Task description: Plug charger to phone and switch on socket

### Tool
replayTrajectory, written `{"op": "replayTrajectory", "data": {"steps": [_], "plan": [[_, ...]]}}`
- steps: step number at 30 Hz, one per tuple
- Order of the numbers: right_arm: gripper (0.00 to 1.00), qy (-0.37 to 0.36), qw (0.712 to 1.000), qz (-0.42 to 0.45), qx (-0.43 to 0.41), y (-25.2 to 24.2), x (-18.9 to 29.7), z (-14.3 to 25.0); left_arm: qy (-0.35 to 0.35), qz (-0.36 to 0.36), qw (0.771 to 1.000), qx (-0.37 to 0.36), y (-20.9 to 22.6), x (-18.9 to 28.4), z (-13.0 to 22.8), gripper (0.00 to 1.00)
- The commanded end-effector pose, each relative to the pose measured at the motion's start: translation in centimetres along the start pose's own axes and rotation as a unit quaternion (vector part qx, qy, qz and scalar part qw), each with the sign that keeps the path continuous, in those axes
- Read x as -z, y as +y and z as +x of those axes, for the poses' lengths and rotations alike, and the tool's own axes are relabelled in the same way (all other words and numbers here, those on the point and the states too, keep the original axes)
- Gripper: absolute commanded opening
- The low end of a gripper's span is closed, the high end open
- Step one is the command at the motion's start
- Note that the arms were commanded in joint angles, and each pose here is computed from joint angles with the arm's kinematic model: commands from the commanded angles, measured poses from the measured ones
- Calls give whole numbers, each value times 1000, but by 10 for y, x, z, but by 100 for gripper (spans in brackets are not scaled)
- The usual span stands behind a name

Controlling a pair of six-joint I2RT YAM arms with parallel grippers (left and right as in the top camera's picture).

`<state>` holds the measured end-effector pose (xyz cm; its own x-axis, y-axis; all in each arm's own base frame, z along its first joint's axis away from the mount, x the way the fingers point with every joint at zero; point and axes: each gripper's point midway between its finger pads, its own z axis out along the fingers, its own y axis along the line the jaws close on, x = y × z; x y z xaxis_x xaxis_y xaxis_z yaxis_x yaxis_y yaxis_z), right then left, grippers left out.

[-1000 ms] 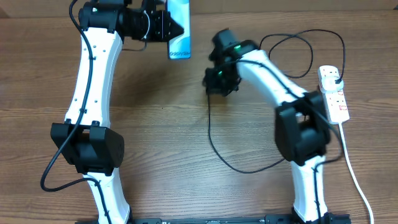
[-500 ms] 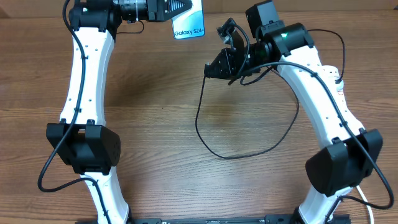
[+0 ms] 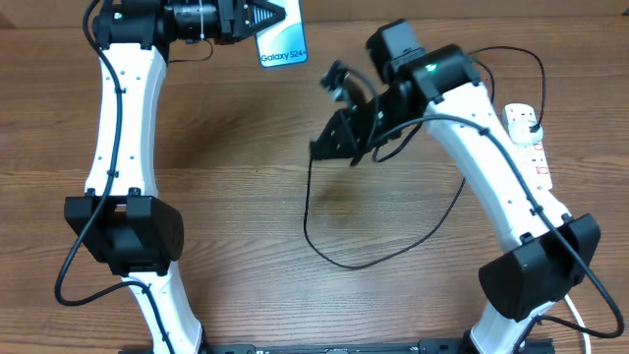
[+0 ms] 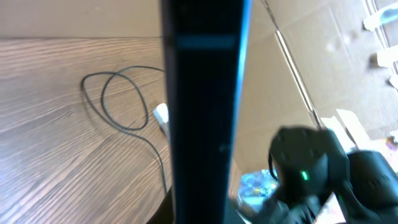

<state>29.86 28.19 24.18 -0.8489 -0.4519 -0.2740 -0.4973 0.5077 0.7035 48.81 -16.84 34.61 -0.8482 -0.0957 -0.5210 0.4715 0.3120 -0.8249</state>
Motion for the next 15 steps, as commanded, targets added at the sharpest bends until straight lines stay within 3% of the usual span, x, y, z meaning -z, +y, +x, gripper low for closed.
{"op": "replayTrajectory", "data": {"steps": [1,9,12,15], "plan": [[4,11,996,-33,80,31,0,12,-1,-2,999,-41,-5,5,0,4],[4,97,992,17,81,13,-30,53,-7,-92,996,-1,31,16,5,4],[4,138,988,51,34,-17,-51,78,-2,-125,992,21,44,22,12,4],[4,135,981,135,-40,-65,-67,87,7,-127,992,14,44,22,18,4]]}}
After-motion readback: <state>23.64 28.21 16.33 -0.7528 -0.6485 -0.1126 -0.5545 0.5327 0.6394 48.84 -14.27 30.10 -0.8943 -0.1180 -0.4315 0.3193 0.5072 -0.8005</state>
